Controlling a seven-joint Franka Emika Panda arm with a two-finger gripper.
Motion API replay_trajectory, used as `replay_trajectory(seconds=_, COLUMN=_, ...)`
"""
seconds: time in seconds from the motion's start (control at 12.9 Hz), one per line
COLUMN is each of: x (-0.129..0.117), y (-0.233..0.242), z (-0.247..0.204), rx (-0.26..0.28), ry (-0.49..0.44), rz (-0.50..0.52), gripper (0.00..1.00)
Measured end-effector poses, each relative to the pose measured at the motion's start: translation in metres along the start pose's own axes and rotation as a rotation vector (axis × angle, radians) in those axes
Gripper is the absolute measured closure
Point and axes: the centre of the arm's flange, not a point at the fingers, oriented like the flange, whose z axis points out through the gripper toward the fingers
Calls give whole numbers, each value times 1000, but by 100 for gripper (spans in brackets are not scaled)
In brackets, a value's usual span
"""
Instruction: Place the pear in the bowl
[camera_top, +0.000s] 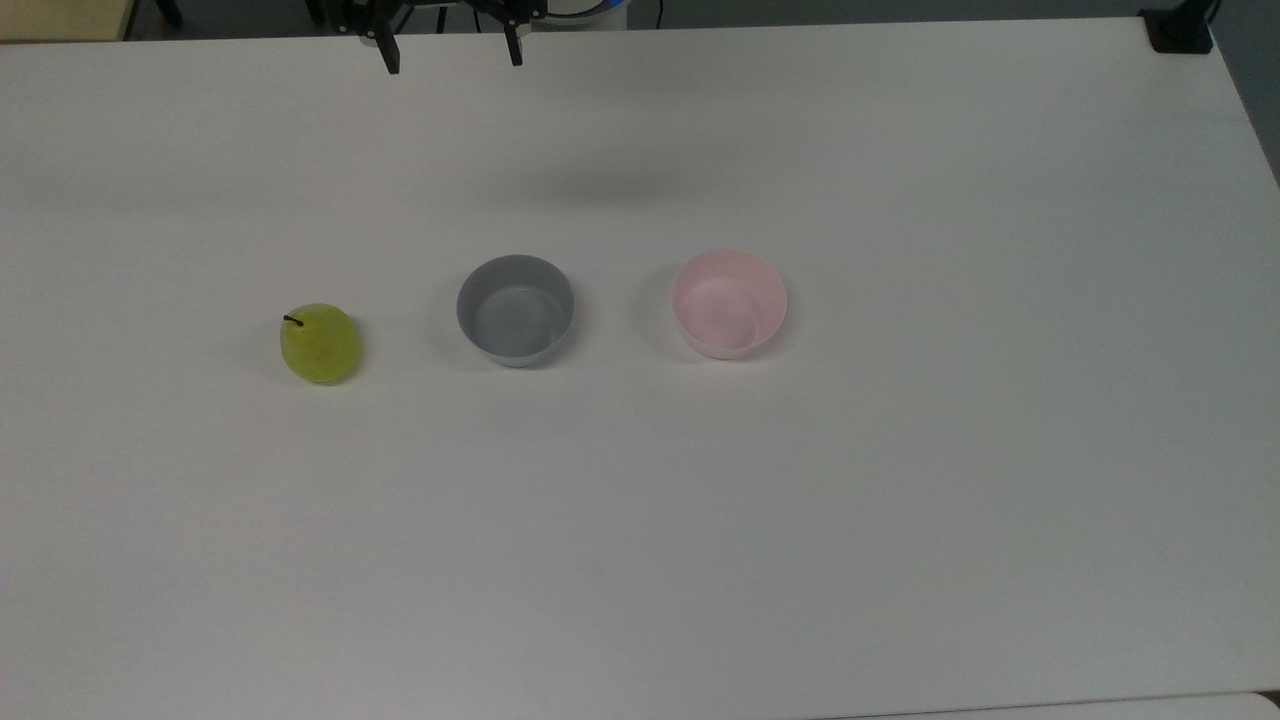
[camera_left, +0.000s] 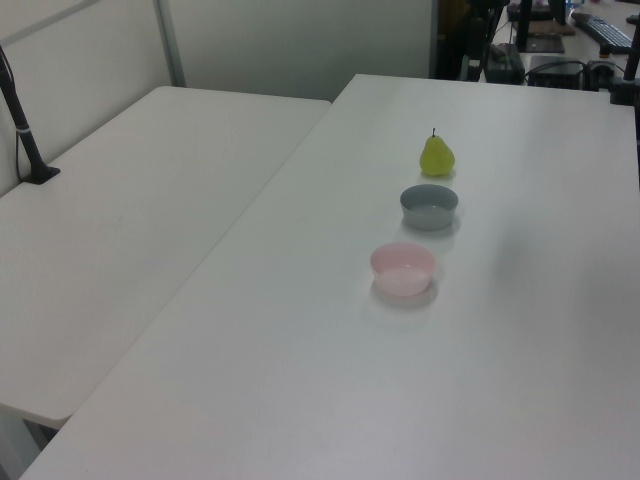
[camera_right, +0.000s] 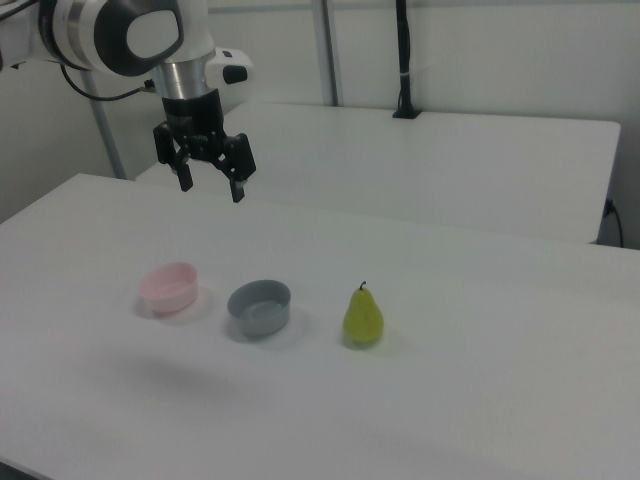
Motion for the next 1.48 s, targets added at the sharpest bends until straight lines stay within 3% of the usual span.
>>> replay_trajectory(seconds=1.09, x=0, y=0, z=0, rx=0, ry=0, rz=-9, gripper=0)
replay_trajectory(seconds=1.48, x=-2, y=14, z=-1, rx=-1, ry=1, rz=-189, gripper=0)
